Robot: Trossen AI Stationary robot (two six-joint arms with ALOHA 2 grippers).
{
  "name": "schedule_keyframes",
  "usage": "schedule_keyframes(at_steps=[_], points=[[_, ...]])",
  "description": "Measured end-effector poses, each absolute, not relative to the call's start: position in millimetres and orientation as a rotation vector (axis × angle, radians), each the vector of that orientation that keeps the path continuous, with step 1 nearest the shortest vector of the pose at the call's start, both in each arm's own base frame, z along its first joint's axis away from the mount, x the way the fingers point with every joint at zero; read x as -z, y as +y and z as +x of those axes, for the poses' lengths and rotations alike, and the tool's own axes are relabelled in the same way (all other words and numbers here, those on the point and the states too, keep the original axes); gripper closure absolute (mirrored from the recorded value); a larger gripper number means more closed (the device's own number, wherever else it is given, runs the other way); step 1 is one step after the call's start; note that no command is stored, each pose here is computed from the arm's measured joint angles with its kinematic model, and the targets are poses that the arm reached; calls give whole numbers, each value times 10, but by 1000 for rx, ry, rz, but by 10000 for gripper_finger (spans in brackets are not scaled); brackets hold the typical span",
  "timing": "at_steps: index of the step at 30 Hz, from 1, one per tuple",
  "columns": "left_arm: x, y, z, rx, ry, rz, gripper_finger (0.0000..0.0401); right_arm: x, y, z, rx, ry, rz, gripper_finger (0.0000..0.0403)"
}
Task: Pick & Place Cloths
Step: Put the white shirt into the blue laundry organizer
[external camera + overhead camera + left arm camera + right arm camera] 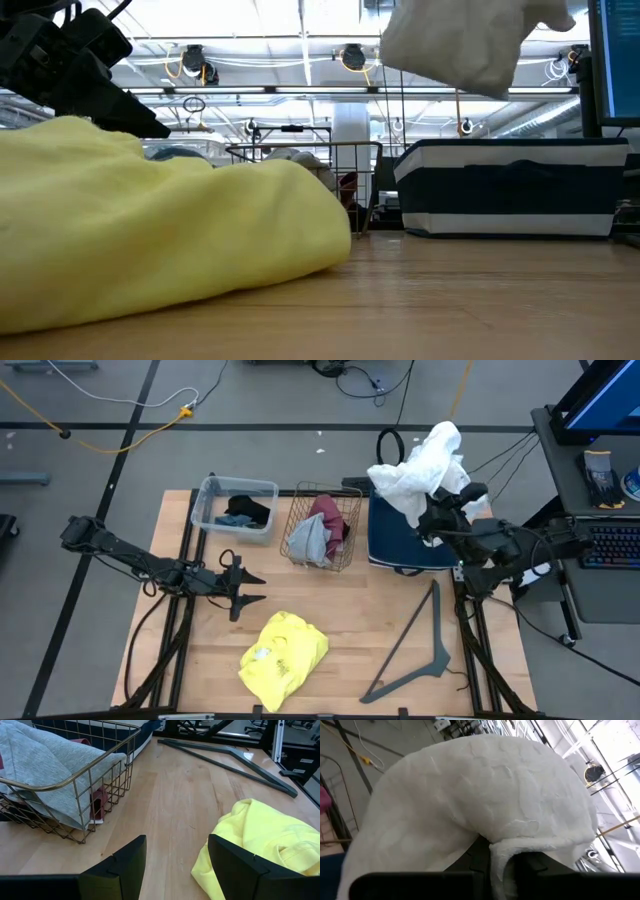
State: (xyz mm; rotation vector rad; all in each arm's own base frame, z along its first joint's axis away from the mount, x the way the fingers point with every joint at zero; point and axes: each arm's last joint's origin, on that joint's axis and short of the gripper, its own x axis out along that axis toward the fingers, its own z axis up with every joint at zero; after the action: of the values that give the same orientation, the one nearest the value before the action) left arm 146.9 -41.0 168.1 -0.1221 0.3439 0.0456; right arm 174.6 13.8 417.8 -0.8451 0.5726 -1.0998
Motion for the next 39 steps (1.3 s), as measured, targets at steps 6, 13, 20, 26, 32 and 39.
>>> schedule_keyframes(at_steps=[6, 13, 20, 26, 32, 39], points=[[-1681, -410, 1469, -46, 344, -123, 187, -4111, 40, 1820, 1139, 649, -880, 367], [-1681, -410, 1469, -46, 344, -123, 187, -4091, -88, 1834, 1196, 698, -875, 367], [-1682, -410, 1469, -46, 344, -123, 187, -4008, -204, 1814, 1238, 758, -869, 367], [-1680, -410, 1468, -46, 344, -123, 187, -3801, -308, 1745, 1217, 819, -828, 367], [-1681, -410, 1469, -46, 344, -123, 187, -3625, -421, 1679, 1174, 861, -702, 367], [-1681, -410, 1469, -46, 344, -123, 187, -3142, -536, 1713, 1171, 971, -697, 367]])
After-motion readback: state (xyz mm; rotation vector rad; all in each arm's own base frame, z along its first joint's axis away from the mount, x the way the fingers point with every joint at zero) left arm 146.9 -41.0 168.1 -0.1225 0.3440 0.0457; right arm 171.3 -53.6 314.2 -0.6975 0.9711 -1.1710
